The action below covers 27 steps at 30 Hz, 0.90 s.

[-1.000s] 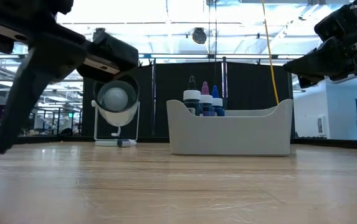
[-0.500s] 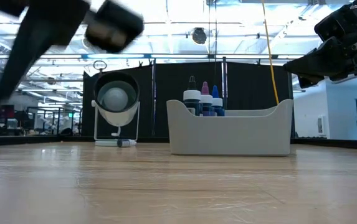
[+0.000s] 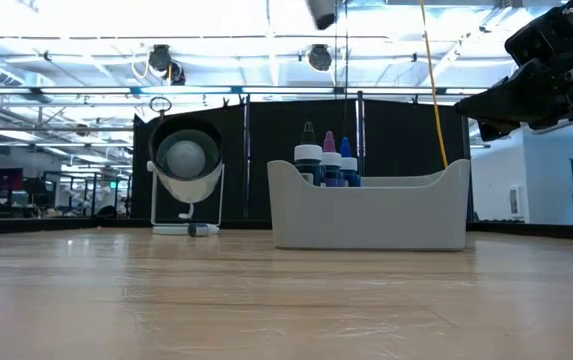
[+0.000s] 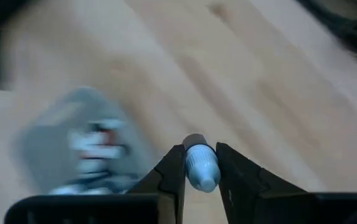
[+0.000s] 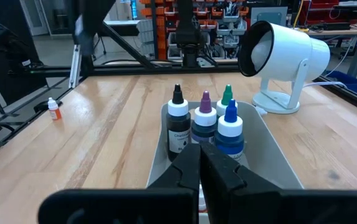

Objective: Pick & Place food coloring
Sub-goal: Put the bottom small blue food coloring bottle into the white bin

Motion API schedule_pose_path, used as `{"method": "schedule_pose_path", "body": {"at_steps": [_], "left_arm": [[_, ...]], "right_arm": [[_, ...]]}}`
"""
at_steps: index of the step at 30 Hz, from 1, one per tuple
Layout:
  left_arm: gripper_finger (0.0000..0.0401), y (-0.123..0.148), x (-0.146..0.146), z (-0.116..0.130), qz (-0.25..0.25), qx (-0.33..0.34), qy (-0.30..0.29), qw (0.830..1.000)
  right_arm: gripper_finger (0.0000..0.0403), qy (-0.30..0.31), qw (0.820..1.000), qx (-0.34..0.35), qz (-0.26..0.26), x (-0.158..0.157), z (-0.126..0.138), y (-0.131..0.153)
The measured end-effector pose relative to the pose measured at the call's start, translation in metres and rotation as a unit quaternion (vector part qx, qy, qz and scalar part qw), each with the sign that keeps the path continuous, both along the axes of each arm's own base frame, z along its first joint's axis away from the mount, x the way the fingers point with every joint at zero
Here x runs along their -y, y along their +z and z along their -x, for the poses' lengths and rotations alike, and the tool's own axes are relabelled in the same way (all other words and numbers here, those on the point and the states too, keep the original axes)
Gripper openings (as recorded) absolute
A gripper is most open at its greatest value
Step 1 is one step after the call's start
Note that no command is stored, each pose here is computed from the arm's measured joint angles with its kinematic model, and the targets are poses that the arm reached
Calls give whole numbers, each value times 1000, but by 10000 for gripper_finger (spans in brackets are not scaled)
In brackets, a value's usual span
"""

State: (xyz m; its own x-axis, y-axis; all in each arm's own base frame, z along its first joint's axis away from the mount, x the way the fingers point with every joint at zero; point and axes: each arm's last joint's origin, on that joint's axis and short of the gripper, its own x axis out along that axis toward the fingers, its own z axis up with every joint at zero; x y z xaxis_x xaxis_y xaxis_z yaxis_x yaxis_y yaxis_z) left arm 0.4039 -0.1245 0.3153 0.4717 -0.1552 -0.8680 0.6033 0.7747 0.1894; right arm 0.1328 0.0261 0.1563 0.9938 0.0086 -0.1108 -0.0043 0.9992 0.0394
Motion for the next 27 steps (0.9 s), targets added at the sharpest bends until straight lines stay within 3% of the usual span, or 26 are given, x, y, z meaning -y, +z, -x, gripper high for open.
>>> {"method": "schedule_pose_path", "body": {"at_steps": [6, 11, 15, 19, 27], "left_arm": [[73, 26, -47, -22, -25, 98, 15, 995], [74, 25, -79, -37, -37, 135, 19, 990], [73, 11, -103, -52, -51, 131, 30, 990], [78, -3, -120, -70, -21, 125, 23, 992], [76, -63, -133, -96, -43, 56, 13, 997]], "right_arm": [[0, 0, 1000, 0, 0, 0, 0, 0], [0, 0, 1000, 1, 4, 0, 0, 0], [0, 1, 1000, 8, 15, 0, 0, 2], [0, 0, 1000, 16, 20, 0, 0, 3], [0, 0, 1000, -1, 8, 0, 0, 0]]}}
